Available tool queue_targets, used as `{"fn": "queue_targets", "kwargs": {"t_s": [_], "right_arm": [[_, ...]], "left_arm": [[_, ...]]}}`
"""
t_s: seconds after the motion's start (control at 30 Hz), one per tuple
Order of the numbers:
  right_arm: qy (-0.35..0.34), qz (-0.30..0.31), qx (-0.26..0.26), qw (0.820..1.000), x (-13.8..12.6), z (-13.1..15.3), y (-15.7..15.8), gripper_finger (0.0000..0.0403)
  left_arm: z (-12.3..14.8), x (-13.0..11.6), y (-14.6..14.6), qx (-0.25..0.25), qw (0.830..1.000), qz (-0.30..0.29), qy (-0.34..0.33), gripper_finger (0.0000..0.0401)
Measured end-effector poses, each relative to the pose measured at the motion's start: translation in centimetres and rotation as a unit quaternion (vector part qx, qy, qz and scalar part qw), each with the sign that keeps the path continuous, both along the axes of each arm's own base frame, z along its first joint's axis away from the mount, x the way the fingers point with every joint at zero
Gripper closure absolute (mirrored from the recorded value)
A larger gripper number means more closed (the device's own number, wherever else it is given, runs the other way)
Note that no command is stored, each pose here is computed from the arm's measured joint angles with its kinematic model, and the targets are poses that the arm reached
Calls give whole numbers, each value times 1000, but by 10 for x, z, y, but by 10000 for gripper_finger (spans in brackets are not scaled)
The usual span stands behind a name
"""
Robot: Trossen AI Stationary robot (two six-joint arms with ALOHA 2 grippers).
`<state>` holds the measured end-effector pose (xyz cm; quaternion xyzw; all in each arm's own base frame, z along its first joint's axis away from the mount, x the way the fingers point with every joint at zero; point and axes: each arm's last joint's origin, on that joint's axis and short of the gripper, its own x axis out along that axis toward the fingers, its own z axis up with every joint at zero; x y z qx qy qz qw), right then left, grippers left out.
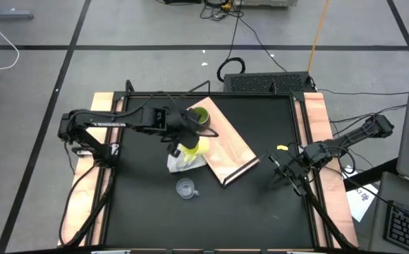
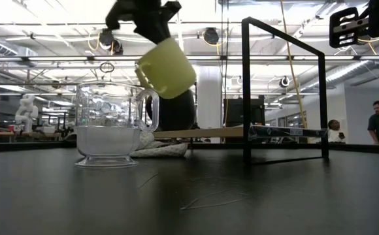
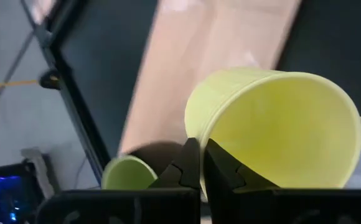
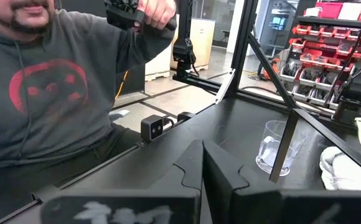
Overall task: Stack small to large cups/mugs on shelf
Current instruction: Put the yellow mug on the shelf
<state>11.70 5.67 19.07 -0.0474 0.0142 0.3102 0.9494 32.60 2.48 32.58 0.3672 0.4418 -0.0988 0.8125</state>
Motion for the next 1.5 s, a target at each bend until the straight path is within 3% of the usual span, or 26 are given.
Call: {"fn": "queue_targets", "kwargs": {"t_s": [0.37,0.77,0.97,1.23,1.5], "right_arm": [[3,0,-1,1000,0,-1,0,403],[17,0,-19,1000,3,-5,1,403],[5,-1,-12,1000,3,-3,1,403],[-26,0,55,998,3,10,1,403],[-50,1,44,998,3,12,1,403]], "left_arm": [[-3,15,25,-10,1000,-25,-10,398],[9,68,38,-11,995,-72,67,399],[1,88,56,-40,992,-95,80,399],[-16,92,74,-54,990,-88,102,399],[-16,90,71,-77,987,-94,106,399]]}}
